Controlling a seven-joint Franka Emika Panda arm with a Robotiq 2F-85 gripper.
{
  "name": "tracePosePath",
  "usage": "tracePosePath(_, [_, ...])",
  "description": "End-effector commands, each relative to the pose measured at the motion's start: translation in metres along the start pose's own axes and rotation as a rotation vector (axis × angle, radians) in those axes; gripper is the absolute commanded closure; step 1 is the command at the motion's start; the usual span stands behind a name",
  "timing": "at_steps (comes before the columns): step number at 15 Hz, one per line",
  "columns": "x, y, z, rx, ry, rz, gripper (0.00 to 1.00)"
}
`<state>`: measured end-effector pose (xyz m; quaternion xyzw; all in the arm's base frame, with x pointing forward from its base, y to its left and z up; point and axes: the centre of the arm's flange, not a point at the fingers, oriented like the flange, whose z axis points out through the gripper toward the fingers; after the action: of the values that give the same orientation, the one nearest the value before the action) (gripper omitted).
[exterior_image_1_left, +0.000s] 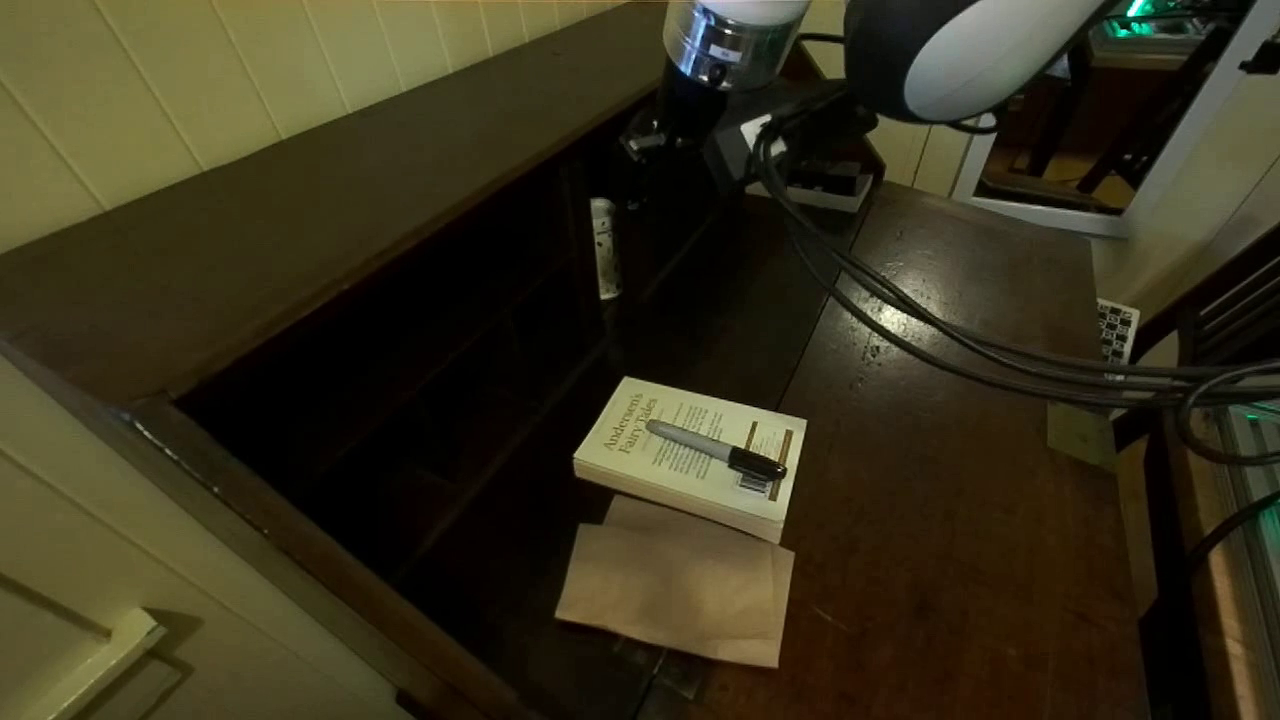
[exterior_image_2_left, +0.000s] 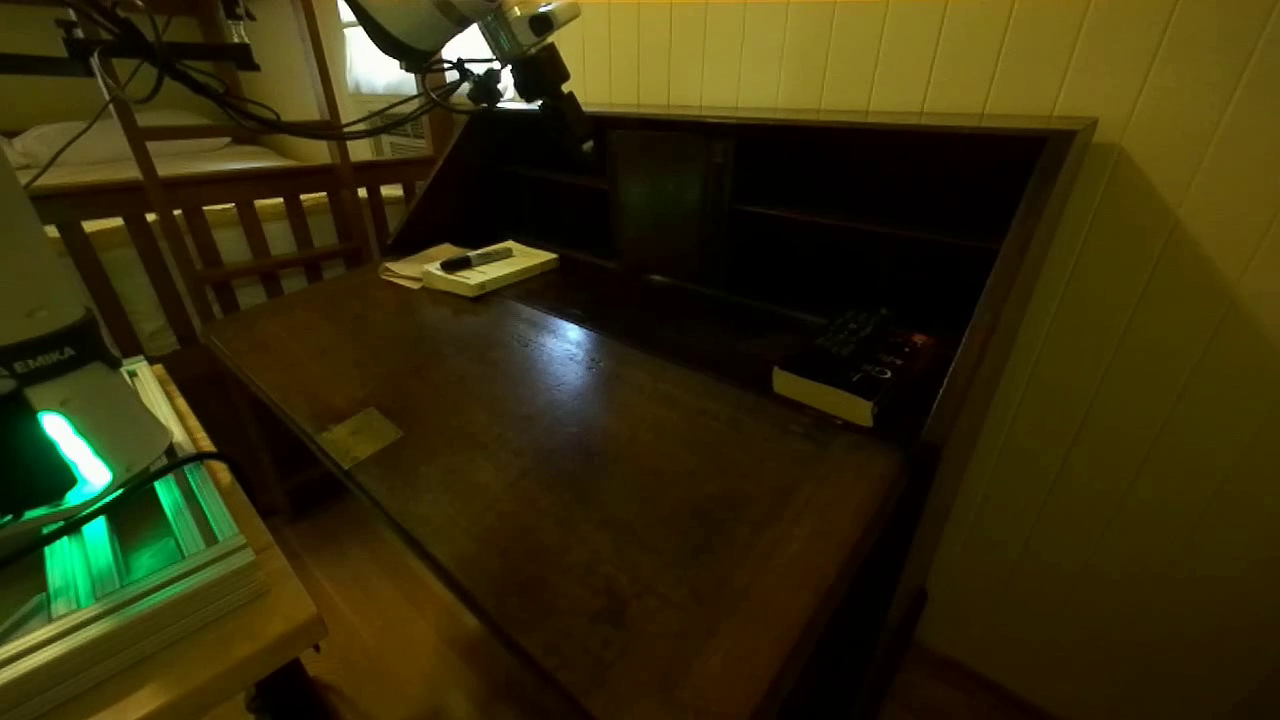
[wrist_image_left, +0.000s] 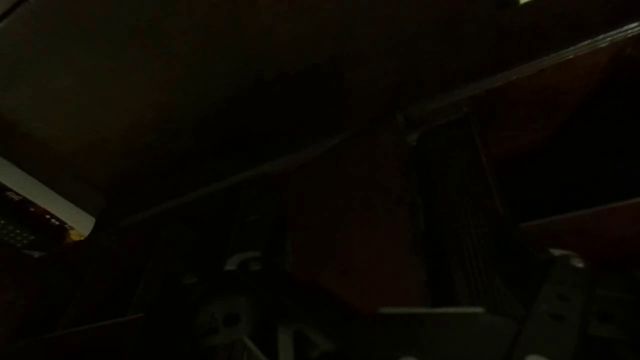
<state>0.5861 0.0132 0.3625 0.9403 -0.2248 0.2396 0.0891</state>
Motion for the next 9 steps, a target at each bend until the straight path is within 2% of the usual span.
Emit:
tracePosePath(1, [0.003,-0.024,0.017,-0.034,0.068,0.034,0.0])
tracePosePath(9, [-0.002,-0.041,0.028,-0.08,0.158,0.081,0.0])
